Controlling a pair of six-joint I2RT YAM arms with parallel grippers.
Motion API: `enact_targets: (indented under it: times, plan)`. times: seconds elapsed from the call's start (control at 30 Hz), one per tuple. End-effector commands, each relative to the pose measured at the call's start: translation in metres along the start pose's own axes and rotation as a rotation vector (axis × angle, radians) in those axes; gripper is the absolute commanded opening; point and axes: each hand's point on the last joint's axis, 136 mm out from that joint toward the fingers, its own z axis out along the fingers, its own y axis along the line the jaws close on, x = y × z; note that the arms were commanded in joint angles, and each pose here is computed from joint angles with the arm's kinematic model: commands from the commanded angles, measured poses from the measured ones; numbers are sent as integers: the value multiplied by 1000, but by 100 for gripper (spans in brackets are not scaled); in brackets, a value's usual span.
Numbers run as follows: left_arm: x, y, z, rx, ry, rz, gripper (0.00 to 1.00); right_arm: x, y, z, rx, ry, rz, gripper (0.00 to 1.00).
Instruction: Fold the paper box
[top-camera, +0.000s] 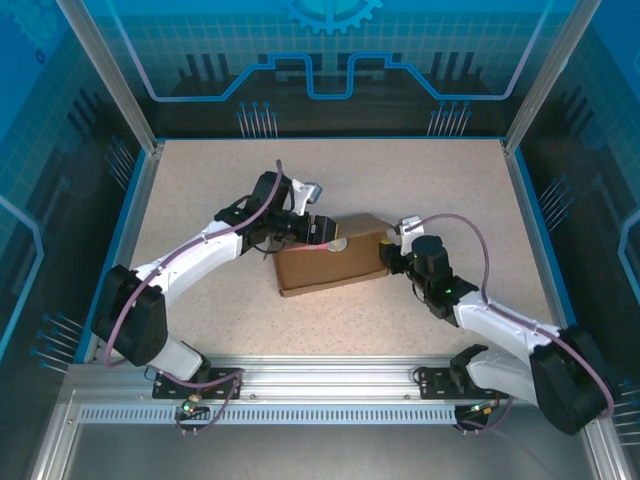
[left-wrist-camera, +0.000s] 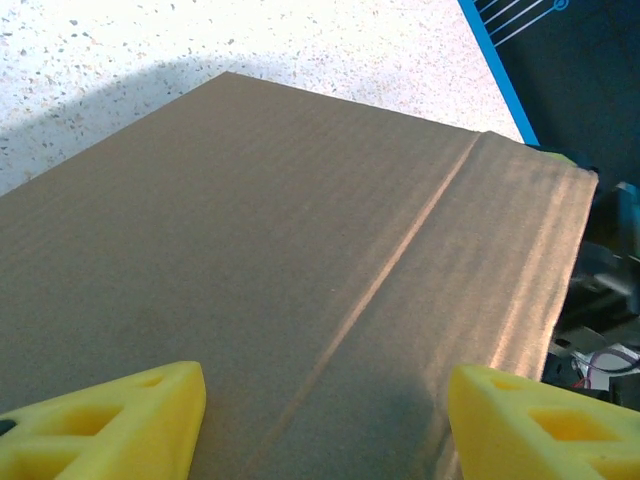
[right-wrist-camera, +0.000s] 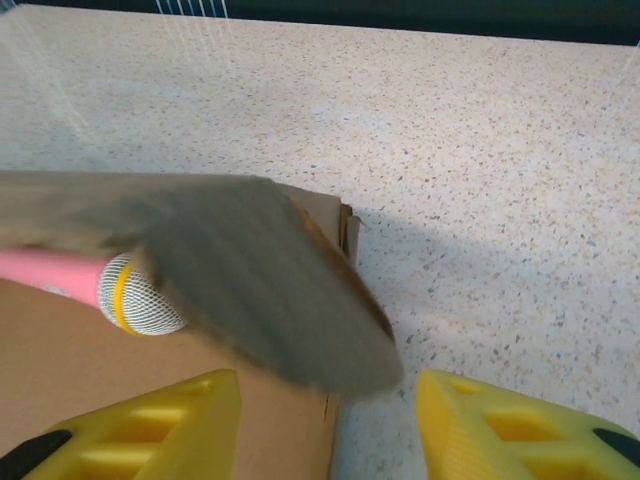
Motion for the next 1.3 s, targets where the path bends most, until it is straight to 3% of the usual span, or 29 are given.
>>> enact_targets:
  times: [0.0,0.27,0.4,0.73,0.9,0.93,1.27]
  plan:
    - [5,1,3,10,6,-18,66,17,5,-18,-23,68,32,51]
    - [13,6,11,6,2,-23,66,-4,6,-74,-49,73,39,56]
    - [19,8,18,10,16,-22,65,-21,12,-80,-70,93,41,58]
    - [38,14,32,13,30,-35,65,-46,20,-29,-93,249,21,60]
    - [50,18,41,7,53,-42,65,-19,9,0,-75,387,42,60]
    - [52,20,43,3,57,-45,65,-25,9,6,-77,382,50,59]
    - [68,29,55,-15,90,-58,65,34,-1,35,-57,538,112,56]
